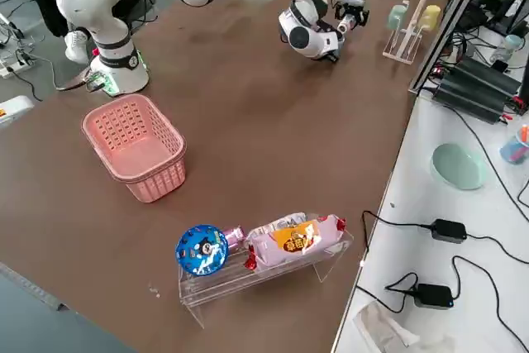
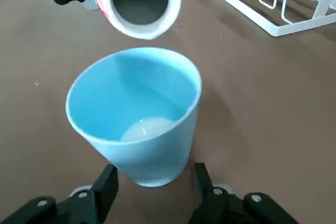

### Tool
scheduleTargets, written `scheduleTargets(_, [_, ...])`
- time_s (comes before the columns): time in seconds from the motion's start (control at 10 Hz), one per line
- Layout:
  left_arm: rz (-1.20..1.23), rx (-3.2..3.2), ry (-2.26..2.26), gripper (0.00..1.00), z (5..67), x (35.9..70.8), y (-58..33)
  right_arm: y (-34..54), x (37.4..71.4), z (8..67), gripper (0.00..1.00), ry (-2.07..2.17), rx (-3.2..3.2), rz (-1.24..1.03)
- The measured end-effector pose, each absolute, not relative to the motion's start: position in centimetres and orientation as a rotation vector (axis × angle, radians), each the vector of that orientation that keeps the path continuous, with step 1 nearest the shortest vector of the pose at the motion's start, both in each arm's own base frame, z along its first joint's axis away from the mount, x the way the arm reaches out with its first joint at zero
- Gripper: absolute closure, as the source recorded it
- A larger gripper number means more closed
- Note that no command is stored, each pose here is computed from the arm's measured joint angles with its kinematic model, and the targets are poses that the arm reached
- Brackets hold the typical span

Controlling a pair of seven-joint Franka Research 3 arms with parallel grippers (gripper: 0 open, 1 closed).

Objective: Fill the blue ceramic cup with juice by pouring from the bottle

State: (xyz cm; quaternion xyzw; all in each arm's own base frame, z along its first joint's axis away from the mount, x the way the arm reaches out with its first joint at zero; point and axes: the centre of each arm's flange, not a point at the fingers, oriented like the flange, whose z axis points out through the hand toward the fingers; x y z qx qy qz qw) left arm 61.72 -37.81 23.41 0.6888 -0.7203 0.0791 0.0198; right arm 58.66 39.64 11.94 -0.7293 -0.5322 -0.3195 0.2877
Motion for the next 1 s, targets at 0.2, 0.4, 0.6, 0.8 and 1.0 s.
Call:
scheduleTargets(0.2, [0.239,2.144,-2.268,0.59,23.62,61.65,-37.98,39.63,58.66,11.94,0.33,-1.421,-1.948,-0.853])
scheduleTargets(0.4, [0.237,2.144,-2.29,0.59,23.8,61.38,-38.46,39.63,58.66,11.94,0.33,-1.421,-1.948,-0.853])
scheduleTargets(0.6, [0.235,2.153,-2.296,0.59,23.82,61.53,-38.23,39.64,58.66,11.94,0.33,-1.421,-1.948,-0.853])
scheduleTargets(0.8, [0.234,2.158,-2.314,0.59,24.09,61.61,-38.17,39.7,58.63,11.96,0.33,-1.421,-1.946,-0.853])
scheduleTargets(1.0, [0.223,2.149,-2.341,0.59,24.01,61.42,-38.44,39.71,58.62,11.97,0.33,-1.421,-1.946,-0.853])
